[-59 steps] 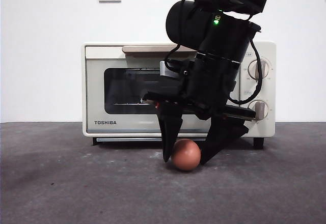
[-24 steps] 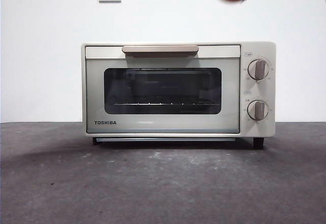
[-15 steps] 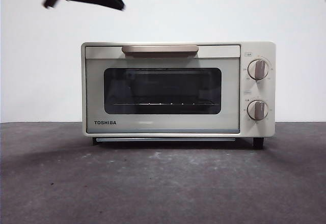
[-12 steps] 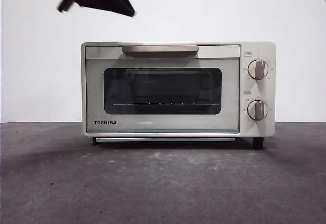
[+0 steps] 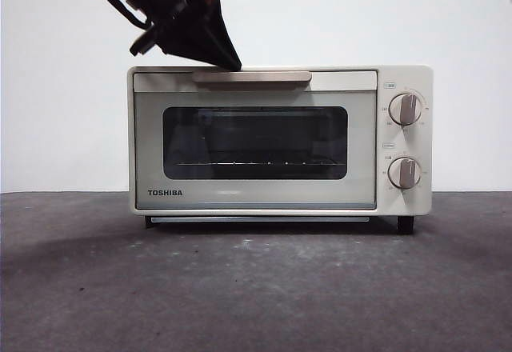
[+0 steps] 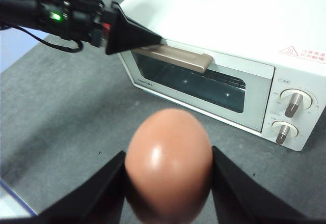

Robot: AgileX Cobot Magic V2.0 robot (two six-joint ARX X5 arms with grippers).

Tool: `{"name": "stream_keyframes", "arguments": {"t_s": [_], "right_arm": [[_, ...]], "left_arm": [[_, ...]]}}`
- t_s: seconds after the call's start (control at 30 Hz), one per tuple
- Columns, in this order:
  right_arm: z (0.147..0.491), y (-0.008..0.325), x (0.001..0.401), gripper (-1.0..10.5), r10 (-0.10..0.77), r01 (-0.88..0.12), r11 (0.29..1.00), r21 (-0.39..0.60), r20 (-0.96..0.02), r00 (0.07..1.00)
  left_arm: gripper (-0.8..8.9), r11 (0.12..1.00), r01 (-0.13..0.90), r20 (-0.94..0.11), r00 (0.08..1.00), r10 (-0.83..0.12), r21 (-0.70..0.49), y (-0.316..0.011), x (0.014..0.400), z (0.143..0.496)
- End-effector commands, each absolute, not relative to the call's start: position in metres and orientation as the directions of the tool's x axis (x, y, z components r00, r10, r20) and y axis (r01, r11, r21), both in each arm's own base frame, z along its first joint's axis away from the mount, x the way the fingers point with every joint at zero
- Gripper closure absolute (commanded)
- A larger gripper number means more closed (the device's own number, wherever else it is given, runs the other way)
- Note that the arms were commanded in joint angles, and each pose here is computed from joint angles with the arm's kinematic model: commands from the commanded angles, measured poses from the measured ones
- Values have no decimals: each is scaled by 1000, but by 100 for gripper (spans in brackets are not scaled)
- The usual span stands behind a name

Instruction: Eggoven

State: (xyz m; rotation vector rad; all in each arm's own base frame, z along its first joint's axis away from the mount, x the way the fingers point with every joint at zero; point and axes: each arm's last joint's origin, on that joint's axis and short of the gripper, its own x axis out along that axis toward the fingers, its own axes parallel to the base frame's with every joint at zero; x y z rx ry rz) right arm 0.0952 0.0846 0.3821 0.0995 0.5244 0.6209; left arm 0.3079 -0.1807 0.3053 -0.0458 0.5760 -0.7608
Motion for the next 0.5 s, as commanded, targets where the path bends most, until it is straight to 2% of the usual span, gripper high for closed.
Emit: {"name": "stream_keyframes", "arguments": {"t_s": [0.03, 0.23, 0.5], "right_arm": [[387, 85, 94, 944, 589, -544, 805, 236, -417, 692], [388, 84, 93, 944, 591, -545, 805, 235, -415, 692], [388, 84, 93, 944, 575, -532, 816, 227, -415, 705]], "left_arm": [[808, 733, 649, -453, 601, -659, -204, -188, 313, 308], [808, 723, 659, -493, 569, -659, -205, -194, 311, 300], [808, 682, 696, -605, 449, -658, -226, -214, 291, 286]]}}
